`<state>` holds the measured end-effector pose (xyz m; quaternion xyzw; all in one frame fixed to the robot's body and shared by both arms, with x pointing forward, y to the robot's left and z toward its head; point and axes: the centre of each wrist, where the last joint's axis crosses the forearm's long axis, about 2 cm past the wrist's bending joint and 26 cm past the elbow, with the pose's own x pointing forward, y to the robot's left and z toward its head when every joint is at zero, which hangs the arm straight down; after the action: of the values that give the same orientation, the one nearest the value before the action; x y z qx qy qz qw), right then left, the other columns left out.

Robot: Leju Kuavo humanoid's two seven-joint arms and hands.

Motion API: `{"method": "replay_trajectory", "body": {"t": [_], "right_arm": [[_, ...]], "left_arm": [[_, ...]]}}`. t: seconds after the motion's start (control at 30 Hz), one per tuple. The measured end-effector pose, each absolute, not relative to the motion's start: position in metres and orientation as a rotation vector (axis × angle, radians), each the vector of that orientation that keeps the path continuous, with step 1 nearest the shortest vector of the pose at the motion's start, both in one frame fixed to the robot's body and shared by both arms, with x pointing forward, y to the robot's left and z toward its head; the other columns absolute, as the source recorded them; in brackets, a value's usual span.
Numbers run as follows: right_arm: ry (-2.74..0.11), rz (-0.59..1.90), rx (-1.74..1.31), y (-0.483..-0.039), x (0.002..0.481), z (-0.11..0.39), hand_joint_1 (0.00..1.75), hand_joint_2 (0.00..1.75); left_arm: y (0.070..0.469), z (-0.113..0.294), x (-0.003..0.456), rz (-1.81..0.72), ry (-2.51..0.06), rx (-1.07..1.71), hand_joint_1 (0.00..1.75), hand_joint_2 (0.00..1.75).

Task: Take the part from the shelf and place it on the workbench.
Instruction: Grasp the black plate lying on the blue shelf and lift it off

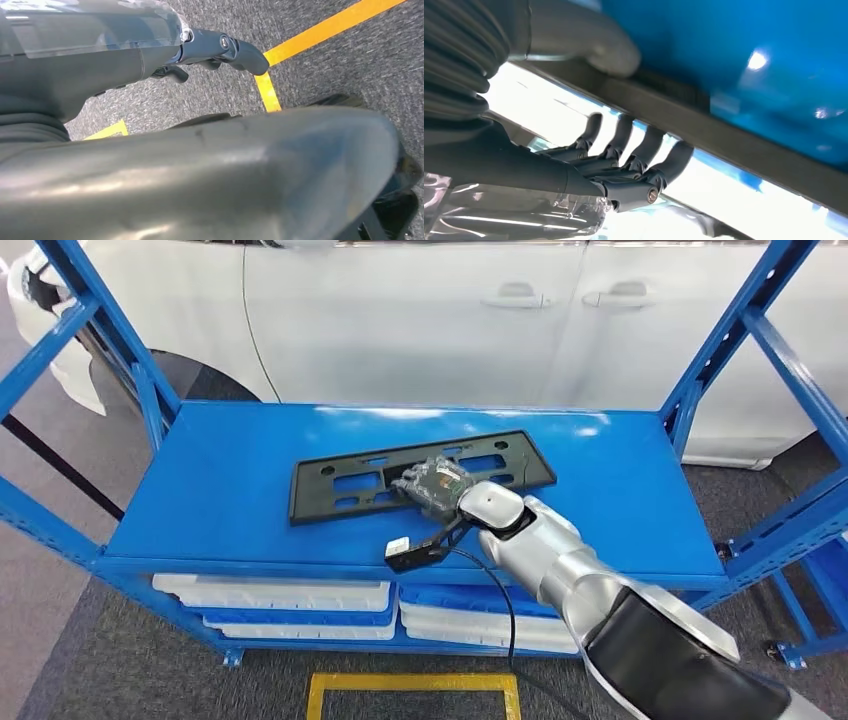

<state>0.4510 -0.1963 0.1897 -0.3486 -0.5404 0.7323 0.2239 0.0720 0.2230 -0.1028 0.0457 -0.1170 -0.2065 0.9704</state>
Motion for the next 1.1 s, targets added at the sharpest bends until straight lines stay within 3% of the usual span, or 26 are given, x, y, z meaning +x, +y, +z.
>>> {"method": "replay_trajectory", "body": {"t": [0.63,0.87,1.0,1.1], "right_arm": [[-1.532,1.979,-0.958,-0.197,0.449,0.184,1.75,1.75],[-1.792,1.670,-0.752,-0.206,0.463,0.220,1.75,1.75],[-2.008,1.370,-0.401,-0.208,0.473,0.270,1.75,1.75],[-2.178,1.089,-0.004,-0.208,0.468,0.315,1.75,1.75]], "left_arm": [[0.224,-0.103,0.070,-0.416,-0.244,0.092,0.00,0.00],[0.223,-0.103,0.072,-0.427,-0.269,0.079,0.00,0.00],[0.225,-0.103,0.072,-0.415,-0.287,0.071,0.00,1.75],[0.225,-0.103,0.072,-0.406,-0.305,0.065,0.00,1.75]]}}
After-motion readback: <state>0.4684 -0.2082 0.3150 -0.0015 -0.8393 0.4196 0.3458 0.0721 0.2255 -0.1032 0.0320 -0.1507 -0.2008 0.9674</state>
